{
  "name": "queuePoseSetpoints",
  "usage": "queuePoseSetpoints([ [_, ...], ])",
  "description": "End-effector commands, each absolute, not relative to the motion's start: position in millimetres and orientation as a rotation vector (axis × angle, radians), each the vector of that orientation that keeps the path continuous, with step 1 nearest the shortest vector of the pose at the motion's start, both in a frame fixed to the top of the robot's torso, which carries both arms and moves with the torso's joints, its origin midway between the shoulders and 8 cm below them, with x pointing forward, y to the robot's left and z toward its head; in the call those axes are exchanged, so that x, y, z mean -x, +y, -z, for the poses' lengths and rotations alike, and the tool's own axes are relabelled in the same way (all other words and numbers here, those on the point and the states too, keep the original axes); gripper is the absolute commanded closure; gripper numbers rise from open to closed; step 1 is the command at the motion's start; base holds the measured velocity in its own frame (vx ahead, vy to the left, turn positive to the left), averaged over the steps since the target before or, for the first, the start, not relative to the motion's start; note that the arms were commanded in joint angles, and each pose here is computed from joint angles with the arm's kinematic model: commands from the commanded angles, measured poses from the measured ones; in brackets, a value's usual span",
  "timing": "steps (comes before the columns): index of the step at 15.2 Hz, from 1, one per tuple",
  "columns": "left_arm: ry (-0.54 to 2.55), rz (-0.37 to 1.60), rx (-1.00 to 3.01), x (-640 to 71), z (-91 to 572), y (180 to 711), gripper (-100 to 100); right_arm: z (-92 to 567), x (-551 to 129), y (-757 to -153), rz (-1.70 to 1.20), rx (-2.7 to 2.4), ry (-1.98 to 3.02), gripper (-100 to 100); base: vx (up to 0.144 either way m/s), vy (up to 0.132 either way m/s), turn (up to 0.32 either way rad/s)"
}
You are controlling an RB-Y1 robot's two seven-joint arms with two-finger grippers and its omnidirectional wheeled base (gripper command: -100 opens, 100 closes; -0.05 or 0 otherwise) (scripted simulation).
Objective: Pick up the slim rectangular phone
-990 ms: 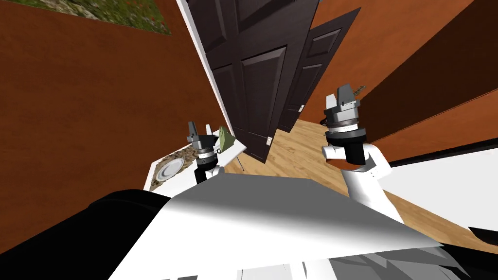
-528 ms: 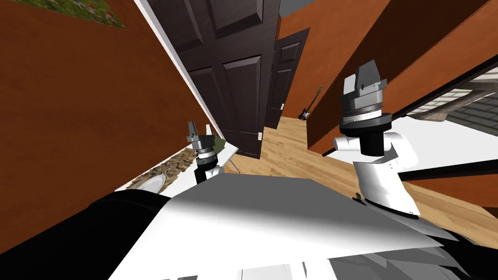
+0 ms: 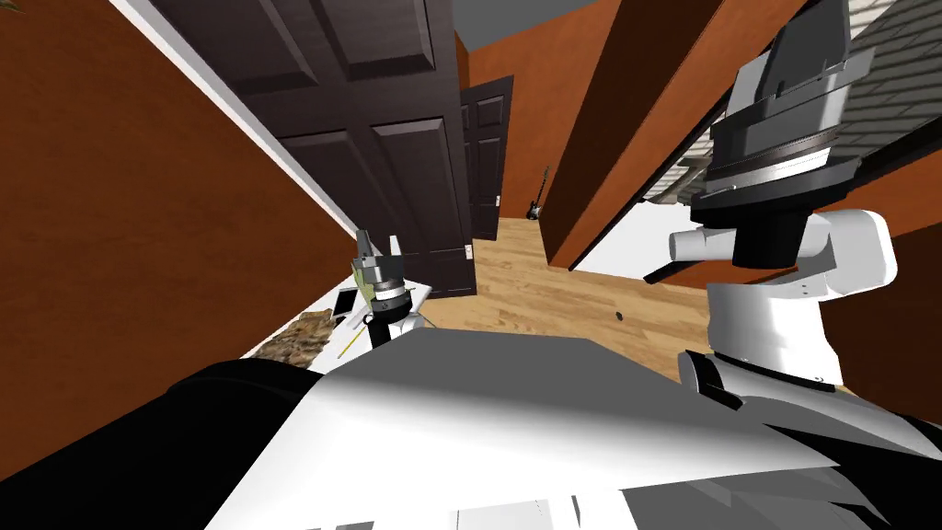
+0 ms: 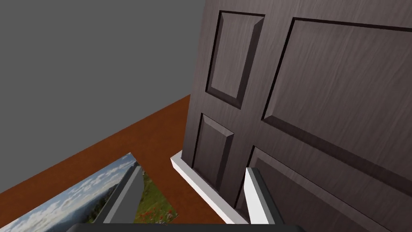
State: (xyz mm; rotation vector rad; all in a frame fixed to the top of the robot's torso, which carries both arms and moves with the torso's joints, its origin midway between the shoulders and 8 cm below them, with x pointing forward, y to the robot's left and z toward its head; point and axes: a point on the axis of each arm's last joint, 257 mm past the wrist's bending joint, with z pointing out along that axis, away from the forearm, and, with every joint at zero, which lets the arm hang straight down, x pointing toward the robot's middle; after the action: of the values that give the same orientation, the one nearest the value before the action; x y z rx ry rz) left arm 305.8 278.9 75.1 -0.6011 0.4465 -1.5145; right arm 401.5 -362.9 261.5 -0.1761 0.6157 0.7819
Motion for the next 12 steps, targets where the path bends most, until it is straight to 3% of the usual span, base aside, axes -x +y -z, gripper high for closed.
queuePoseSetpoints([
  [1,0.447,1.515,0.601,-306,-75,279,0,-288,-392,-364,-0.752,0.213,0.58,-100,-0.059,0.0,-0.495],
  [12,0.447,1.514,0.601,-306,-75,279,0,-387,-345,-391,-0.589,0.31,0.42,-100,-0.046,-0.006,-0.453],
])
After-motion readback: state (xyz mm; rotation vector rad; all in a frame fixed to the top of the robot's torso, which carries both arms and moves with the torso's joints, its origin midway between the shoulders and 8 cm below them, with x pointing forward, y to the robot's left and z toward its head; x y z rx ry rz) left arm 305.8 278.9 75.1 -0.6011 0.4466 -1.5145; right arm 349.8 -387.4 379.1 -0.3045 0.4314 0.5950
